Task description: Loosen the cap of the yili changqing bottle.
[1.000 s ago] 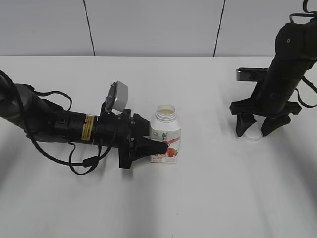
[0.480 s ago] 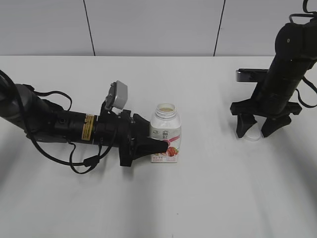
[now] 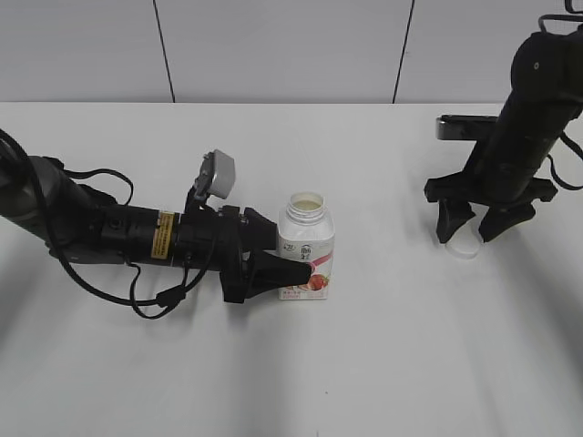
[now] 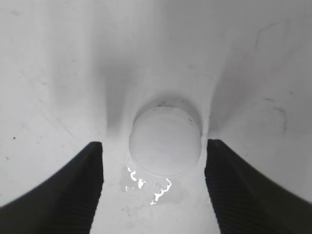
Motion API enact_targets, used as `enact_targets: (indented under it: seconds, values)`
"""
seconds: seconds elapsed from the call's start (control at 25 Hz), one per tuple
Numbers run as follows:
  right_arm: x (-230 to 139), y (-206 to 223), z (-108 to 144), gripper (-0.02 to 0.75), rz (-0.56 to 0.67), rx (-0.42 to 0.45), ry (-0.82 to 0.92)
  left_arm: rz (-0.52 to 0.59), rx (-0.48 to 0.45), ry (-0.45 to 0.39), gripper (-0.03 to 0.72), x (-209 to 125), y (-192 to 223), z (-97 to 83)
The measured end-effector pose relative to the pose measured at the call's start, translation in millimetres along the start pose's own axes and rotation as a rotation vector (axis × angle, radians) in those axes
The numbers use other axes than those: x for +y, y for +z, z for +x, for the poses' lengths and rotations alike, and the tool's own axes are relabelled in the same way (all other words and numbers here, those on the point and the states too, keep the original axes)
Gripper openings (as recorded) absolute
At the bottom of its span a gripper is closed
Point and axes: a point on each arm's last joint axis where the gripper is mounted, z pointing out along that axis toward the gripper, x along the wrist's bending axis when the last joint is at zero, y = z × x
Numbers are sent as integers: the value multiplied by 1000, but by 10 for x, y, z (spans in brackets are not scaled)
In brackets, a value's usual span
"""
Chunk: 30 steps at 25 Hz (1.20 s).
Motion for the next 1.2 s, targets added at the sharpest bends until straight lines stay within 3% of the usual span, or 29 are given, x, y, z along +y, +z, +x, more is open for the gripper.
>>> enact_targets:
  seconds: [0.44, 0.56, 0.72, 1.2]
  values:
    - [4, -336, 46, 468, -84, 3, -11, -1, 2, -6, 484, 2, -5, -11]
    - [3, -393, 53, 468, -100, 3, -13, -9, 10, -14, 523, 21, -22, -36]
    - [2, -428, 58, 467, -108, 3, -15, -17, 15, -24, 557, 26, -30, -52]
    - [1, -433, 59, 465, -110, 4, -15, -68, -2, 21, 565, 229, -80, -101]
